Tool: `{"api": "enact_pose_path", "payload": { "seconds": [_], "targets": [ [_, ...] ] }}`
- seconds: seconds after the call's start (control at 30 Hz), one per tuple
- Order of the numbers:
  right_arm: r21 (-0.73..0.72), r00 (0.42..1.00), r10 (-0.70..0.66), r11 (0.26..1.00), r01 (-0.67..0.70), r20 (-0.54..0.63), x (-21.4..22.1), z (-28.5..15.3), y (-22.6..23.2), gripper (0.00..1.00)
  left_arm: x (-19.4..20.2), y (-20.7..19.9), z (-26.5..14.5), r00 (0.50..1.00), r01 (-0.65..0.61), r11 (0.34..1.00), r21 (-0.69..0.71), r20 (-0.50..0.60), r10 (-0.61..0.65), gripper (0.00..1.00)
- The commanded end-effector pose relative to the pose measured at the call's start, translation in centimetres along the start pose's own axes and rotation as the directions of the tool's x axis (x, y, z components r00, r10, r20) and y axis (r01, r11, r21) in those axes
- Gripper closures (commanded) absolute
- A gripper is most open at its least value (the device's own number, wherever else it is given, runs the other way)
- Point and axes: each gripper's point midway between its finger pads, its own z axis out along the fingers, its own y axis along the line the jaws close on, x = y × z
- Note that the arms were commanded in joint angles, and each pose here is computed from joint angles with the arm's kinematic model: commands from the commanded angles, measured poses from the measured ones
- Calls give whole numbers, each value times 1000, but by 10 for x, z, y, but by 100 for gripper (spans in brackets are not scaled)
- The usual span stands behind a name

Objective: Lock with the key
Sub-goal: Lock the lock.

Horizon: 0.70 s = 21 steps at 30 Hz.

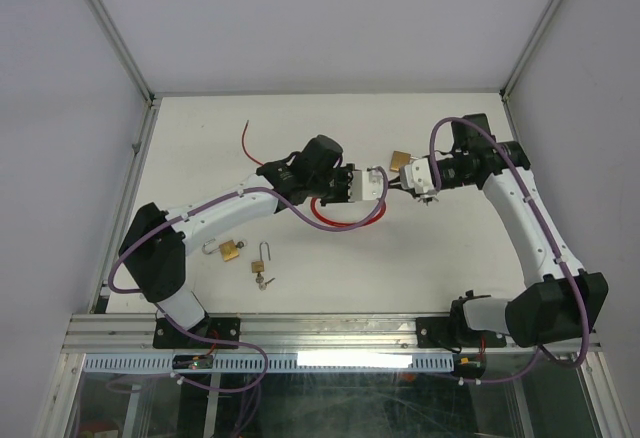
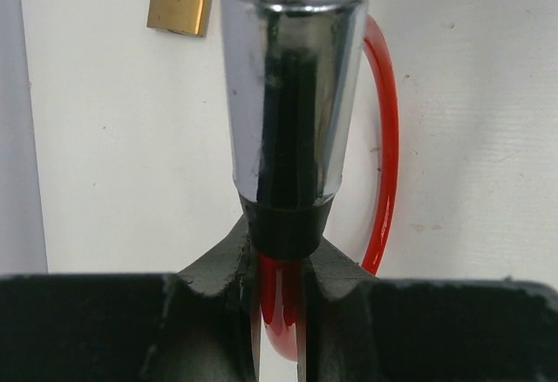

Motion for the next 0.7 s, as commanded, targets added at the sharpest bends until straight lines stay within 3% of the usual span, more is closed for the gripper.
{"api": "enact_pose_path", "payload": {
  "seconds": [0.0,0.67],
  "targets": [
    [54,998,-65,996,65,0,-4,-3,4,100,11,1,-16,998,24,1000,1,-51,-24,100],
    [51,999,29,998,-30,28,-8,-6,4,100,14,-9,-23,999,28,1000,10,-38,-28,100]
  ]
}}
